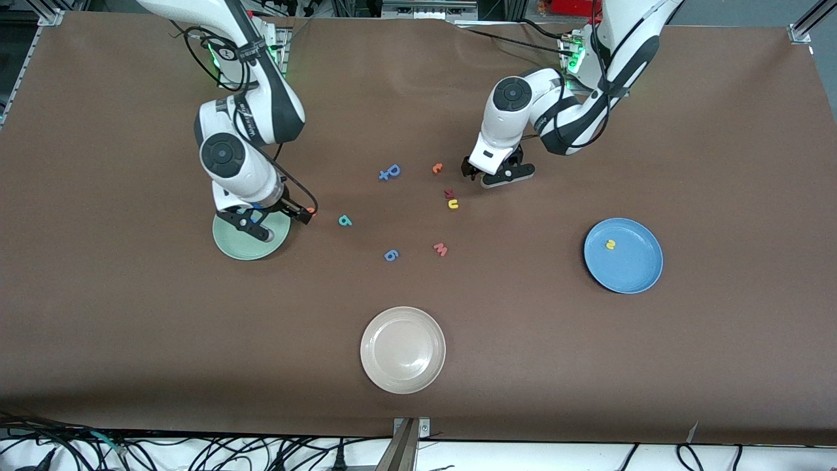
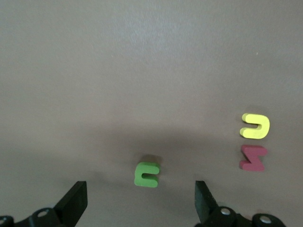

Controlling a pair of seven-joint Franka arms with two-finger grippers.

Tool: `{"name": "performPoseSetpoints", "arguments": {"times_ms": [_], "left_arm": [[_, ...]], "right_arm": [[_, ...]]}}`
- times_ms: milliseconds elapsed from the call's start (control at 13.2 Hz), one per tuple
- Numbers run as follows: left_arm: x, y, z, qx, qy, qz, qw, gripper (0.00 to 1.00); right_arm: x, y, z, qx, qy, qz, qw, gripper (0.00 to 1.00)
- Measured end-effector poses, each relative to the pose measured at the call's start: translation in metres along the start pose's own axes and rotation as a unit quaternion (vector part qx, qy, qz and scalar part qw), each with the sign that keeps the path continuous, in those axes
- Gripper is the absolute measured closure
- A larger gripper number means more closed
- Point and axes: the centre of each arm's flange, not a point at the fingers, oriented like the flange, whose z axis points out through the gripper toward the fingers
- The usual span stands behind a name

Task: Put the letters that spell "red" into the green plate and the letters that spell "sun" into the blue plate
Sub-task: 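Grasp the teal b with the right gripper while the left gripper grasps green c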

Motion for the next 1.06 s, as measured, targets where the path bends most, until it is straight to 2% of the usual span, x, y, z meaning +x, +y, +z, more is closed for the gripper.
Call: {"name": "performPoseSetpoints", "arguments": {"times_ms": [152,304,455,531,759,986,1062], "left_arm": [[-0.004,0.000,0.012,-0.001,-0.002,0.000,1.000,0.00],[-0.007,0.001,0.022,-0.003,-0.002,0.001,1.000,0.00],[-0.011,0.001,0.028,-0.001,0.000,0.000,1.000,0.01],[-0.012,0.001,0.030,-0.001,0.000,-0.003,1.000,0.06],[-0.014,0.002,0.032,-0.005,0.002,-0.007,1.000,0.40],[-0.014,0.005,0.029,-0.011,0.005,-0.009,1.000,0.72],[-0.014,0.005,0.029,-0.011,0.005,-0.010,1.000,0.73]], "right_arm": [[-0.015,-0.016,0.014,0.022,0.016,0.023,0.999,0.13],[-0.024,-0.023,0.035,0.045,0.034,0.051,0.997,0.12],[-0.045,-0.040,0.053,0.061,0.034,0.091,0.993,0.12],[-0.059,-0.050,0.060,0.068,0.032,0.104,0.992,0.12],[-0.082,-0.066,0.075,0.085,0.035,0.122,0.988,0.13],[-0.079,-0.068,0.081,0.104,0.046,0.127,0.985,0.18],[-0.078,-0.068,0.083,0.105,0.048,0.128,0.985,0.19]]}}
